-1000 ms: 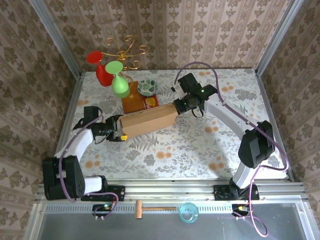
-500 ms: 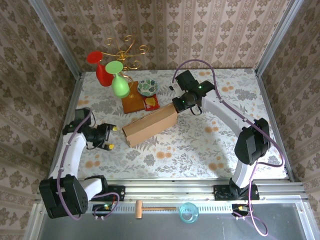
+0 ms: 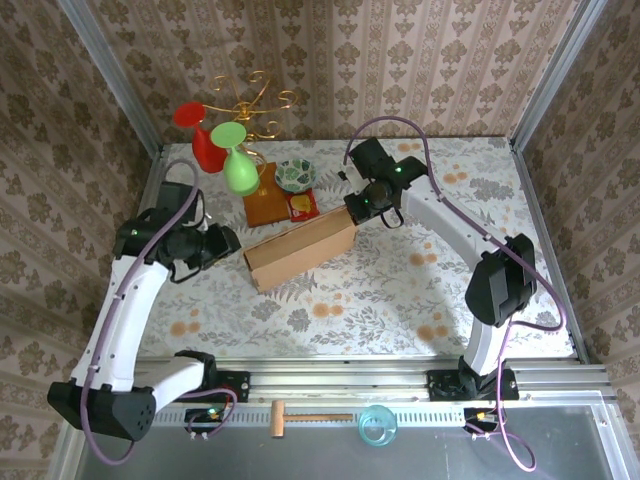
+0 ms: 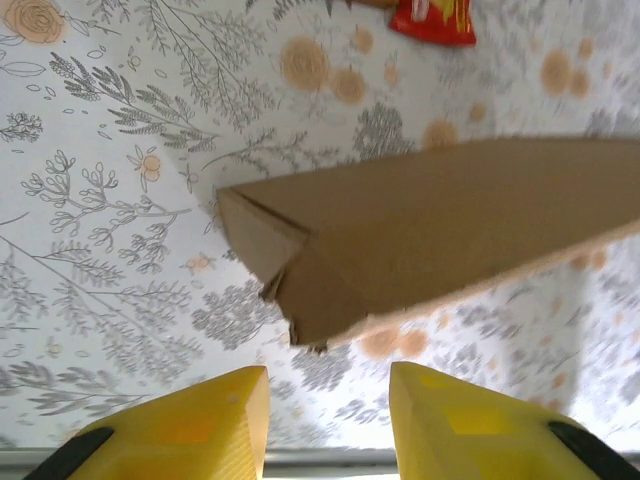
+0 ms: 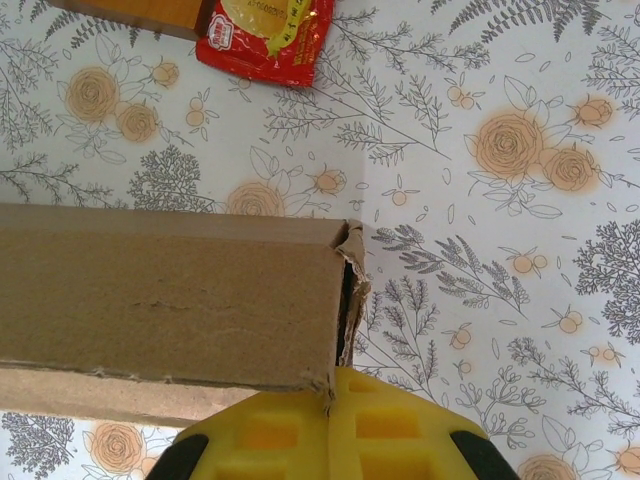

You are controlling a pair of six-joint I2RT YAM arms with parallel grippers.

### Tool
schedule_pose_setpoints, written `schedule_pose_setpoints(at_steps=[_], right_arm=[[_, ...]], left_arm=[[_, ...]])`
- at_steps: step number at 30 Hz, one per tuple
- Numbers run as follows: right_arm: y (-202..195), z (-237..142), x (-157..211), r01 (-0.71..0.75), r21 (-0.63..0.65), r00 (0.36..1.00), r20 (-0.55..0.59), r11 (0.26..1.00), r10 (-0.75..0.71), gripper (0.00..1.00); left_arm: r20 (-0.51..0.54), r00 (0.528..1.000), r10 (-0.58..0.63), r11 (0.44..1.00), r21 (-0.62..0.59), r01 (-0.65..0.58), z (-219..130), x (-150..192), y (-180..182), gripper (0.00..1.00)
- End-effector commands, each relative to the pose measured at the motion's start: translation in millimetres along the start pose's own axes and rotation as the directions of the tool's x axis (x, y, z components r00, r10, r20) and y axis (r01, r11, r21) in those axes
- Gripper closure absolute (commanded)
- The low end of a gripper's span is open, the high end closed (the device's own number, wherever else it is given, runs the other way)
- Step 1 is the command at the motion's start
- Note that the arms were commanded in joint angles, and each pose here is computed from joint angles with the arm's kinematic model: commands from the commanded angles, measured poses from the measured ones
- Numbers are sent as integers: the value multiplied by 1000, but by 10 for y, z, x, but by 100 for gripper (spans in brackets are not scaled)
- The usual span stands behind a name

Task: Fold the paper box

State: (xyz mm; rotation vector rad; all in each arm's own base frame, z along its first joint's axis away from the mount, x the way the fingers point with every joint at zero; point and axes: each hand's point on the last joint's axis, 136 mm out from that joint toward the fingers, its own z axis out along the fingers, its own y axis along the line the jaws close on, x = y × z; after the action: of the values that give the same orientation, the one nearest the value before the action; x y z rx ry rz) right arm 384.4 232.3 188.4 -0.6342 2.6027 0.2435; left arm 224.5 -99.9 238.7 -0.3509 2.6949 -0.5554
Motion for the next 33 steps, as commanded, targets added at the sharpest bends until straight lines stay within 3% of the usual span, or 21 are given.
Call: schedule_pose_setpoints(at_steps=[1,6,16,20,27,33], right_arm=[[-14,83,144,-6,3,996,-87,1000,6,100],[-16,85,127,-5,-4,996,-90,1000,4,100],[-8,83,137,-11,-16,995,-96,1000,9,100],[-9,78,145,-14,-16,995,-96,1000,12,100],[-5,81,160,-18,-18,995,-99,1000,16,100],[-1,94,161,-23,-21,995,-100,1000,21,100]], left_arm=[[-10,977,214,972,-95,-214,-74,102,125,61],[-40,931,363,919,-147,-365,74,70,157,53],[-80,911,404,897,-160,-412,388,-69,117,53],[-90,915,393,904,-145,-402,466,-76,85,60],[-91,924,372,915,-131,-382,514,-78,60,80],[-101,938,333,932,-114,-343,547,-72,33,88]])
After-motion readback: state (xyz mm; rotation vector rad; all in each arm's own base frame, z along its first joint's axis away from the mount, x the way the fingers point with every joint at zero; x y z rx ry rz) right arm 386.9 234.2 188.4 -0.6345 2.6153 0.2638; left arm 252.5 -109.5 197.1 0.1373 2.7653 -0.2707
